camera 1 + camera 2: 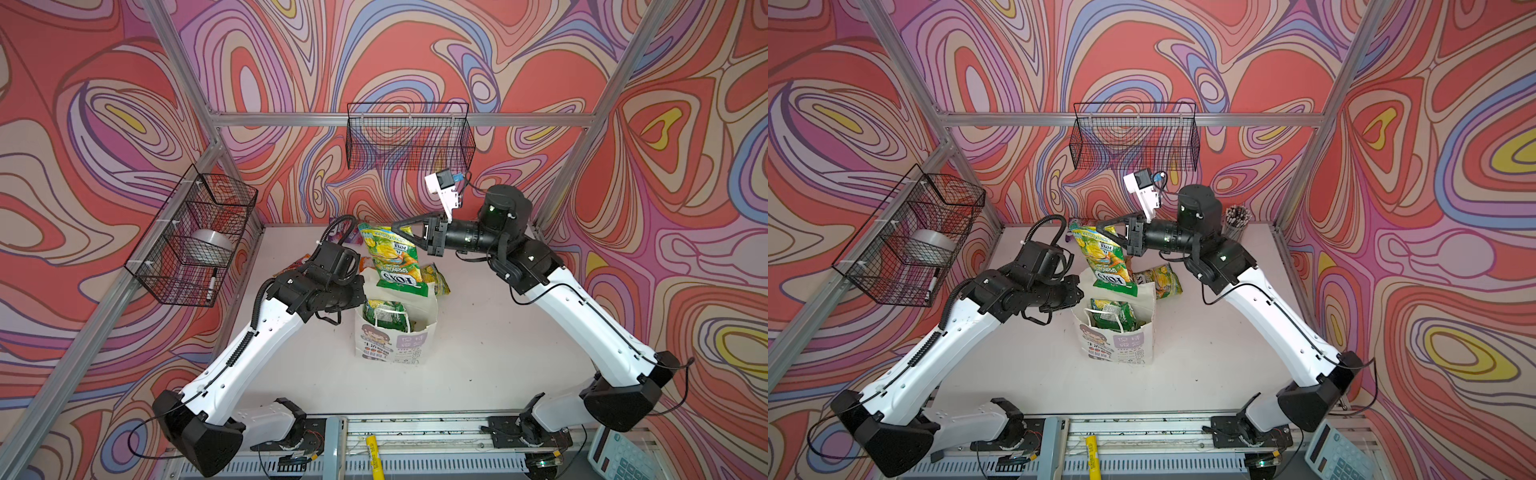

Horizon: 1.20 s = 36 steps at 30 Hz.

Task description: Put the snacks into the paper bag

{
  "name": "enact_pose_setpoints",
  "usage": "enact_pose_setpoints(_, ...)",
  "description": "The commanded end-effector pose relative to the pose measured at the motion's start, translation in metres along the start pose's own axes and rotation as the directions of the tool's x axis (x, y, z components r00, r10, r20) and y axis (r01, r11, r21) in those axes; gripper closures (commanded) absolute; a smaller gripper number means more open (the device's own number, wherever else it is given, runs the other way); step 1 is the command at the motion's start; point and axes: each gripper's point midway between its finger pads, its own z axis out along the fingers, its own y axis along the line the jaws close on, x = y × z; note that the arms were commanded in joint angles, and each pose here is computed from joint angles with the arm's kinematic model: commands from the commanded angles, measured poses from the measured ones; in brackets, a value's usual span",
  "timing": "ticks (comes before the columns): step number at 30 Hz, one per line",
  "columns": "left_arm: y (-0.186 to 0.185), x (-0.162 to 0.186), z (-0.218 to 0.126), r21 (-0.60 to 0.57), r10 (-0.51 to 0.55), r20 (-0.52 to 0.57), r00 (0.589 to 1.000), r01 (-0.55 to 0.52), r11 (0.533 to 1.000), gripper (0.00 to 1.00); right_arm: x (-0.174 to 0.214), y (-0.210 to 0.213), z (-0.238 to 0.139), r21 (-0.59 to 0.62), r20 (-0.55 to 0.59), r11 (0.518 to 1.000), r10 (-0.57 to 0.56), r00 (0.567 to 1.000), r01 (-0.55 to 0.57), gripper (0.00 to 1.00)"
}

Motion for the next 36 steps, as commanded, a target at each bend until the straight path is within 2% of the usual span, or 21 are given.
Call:
enact_pose_setpoints(1, -0.009, -0.007, -0.011, 0.025, -0.008, 0.019, 1.000, 0.007, 1.000, 1.00, -0.003, 0.019, -0.007, -0.062, 0.042, 0.995, -0.079, 0.996, 0.082, 1.00)
enact_pose_setpoints(10, -0.013, -0.013, -0.016, 0.024, -0.008, 0.023, 1.000, 0.007, 1.000, 1.00, 0.055, -0.022, 0.003, -0.015, -0.088, 0.998, -0.057, 0.995, 0.055, 1.00)
enact_pose_setpoints(15, -0.012, -0.012, -0.016, 0.009, -0.010, 0.013, 1.000, 0.010, 1.000, 1.00, 0.087, -0.048, 0.003, 0.055, -0.160, 0.998, -0.024, 0.987, 0.033, 1.00)
enact_pose_setpoints(21, -0.007, -0.011, -0.020, 0.001, -0.004, 0.031, 0.999, 0.004, 1.000, 1.00, 0.105, -0.061, -0.001, 0.111, -0.195, 0.994, 0.015, 0.981, 0.007, 1.00)
enact_pose_setpoints(24, -0.002, -0.011, -0.024, -0.003, 0.000, 0.062, 0.998, 0.000, 1.000, 1.00, 0.110, -0.066, -0.003, 0.145, -0.201, 0.989, 0.033, 0.979, -0.004, 0.79)
enact_pose_setpoints(30, 0.005, -0.012, -0.023, -0.020, 0.012, 0.089, 0.996, -0.010, 1.000, 1.00, 0.107, -0.056, -0.005, 0.169, -0.203, 0.985, 0.050, 0.978, -0.015, 0.65)
enact_pose_setpoints(36, 0.000, -0.011, -0.008, 0.011, 0.005, 0.080, 0.997, -0.006, 1.000, 1.00, 0.078, -0.034, -0.023, 0.237, -0.156, 0.972, 0.026, 0.987, 0.012, 0.40)
